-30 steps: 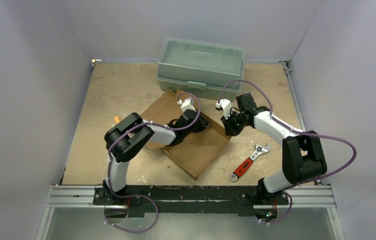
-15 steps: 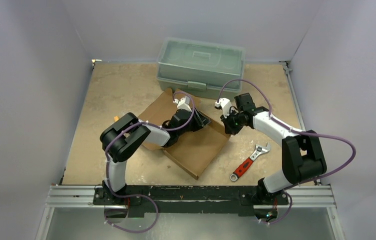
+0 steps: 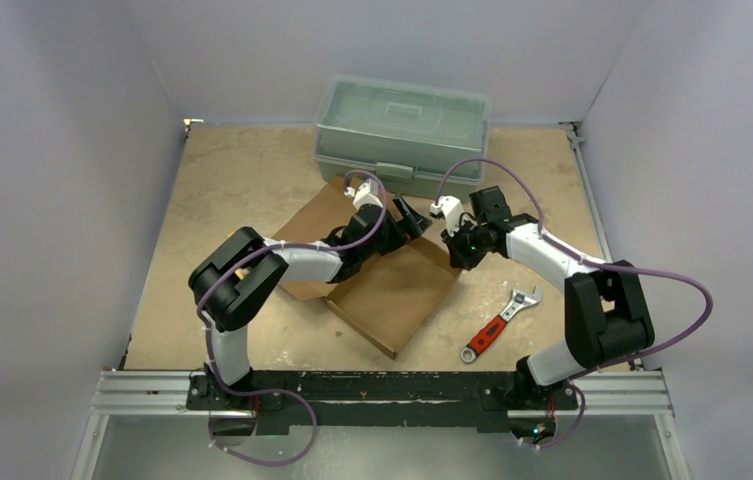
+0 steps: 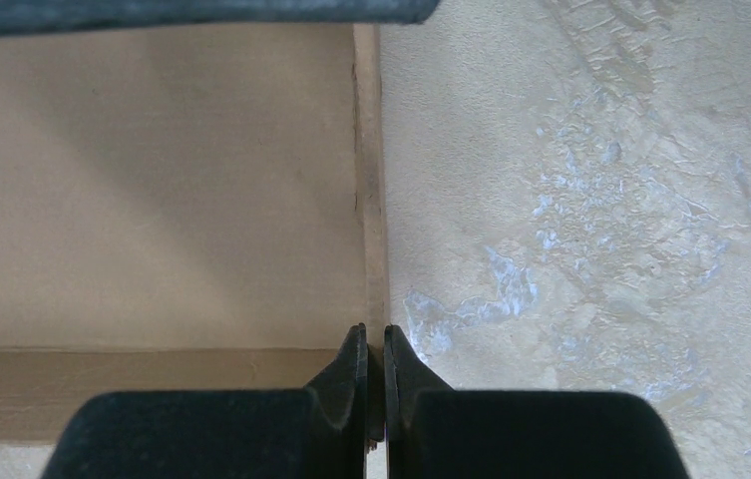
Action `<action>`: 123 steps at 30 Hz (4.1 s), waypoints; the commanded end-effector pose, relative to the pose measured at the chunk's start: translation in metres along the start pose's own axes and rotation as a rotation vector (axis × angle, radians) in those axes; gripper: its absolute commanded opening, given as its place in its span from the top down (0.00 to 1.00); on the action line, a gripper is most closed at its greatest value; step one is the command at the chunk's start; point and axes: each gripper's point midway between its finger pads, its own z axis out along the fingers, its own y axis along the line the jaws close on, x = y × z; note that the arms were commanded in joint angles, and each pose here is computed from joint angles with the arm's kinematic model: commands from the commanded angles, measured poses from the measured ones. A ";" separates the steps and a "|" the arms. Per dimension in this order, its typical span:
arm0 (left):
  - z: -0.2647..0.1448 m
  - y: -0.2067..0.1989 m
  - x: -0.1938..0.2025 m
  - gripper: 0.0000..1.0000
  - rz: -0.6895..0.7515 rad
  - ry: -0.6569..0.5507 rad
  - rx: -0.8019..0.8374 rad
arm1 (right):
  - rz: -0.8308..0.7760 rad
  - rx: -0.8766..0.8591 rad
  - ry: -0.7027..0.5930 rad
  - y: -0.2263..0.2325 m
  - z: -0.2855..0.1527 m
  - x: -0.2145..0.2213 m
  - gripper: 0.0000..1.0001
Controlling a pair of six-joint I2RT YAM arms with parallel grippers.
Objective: Fold the paper box
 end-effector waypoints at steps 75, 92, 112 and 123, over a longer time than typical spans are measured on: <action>-0.270 0.014 -0.068 0.01 0.217 -0.237 0.013 | -0.239 -0.011 -0.138 0.013 0.004 -0.066 0.62; -0.276 0.090 -0.028 0.06 0.072 -0.148 -0.139 | -0.254 0.096 -0.059 -0.001 0.050 -0.075 0.92; -0.247 0.118 -0.009 0.04 -0.193 -0.155 -0.232 | -0.206 -0.059 -0.203 0.023 0.000 -0.074 0.38; -0.300 0.118 -0.021 0.03 -0.077 -0.117 -0.322 | -0.251 -0.157 -0.227 0.031 -0.014 -0.070 0.35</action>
